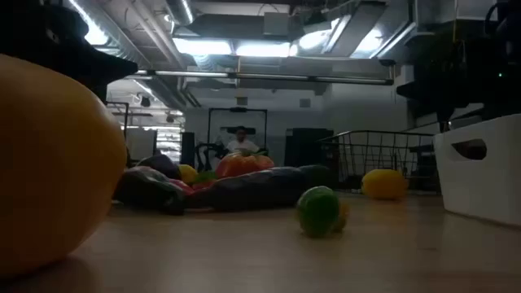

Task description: Sort produce into baskets

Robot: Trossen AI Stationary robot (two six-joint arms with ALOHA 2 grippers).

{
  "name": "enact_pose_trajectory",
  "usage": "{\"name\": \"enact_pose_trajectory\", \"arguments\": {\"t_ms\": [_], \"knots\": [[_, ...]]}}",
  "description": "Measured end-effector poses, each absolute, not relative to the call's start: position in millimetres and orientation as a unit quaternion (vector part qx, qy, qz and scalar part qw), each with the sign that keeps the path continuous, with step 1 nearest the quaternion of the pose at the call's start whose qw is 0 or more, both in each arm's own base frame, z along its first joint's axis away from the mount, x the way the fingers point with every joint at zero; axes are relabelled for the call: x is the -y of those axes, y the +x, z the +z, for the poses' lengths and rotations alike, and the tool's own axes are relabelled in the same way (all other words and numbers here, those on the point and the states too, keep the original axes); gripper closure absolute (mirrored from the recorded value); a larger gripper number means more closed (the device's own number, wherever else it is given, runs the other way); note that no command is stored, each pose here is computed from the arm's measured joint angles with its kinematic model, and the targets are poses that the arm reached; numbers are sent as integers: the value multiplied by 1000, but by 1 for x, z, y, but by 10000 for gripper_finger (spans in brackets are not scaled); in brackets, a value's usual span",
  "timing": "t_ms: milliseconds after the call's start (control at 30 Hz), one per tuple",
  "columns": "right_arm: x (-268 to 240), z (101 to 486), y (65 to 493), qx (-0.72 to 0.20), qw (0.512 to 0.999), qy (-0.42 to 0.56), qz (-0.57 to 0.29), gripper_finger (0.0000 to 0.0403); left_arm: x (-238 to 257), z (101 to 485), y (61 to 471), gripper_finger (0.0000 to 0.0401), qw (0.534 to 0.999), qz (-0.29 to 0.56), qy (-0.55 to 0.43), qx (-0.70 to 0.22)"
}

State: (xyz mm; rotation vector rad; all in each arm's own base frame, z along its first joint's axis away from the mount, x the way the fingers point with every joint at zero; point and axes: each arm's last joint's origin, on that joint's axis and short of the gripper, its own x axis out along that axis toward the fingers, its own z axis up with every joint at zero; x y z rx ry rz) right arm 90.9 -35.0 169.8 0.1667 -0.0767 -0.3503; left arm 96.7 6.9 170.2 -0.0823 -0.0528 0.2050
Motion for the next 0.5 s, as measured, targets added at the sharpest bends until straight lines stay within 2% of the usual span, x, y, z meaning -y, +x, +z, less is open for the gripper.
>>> {"name": "enact_pose_trajectory", "arguments": {"t_ms": [500], "knots": [[35, 170, 91, 38, 981, 83, -174, 402, -7, 170, 97, 396, 994, 102, -41, 26]]}}
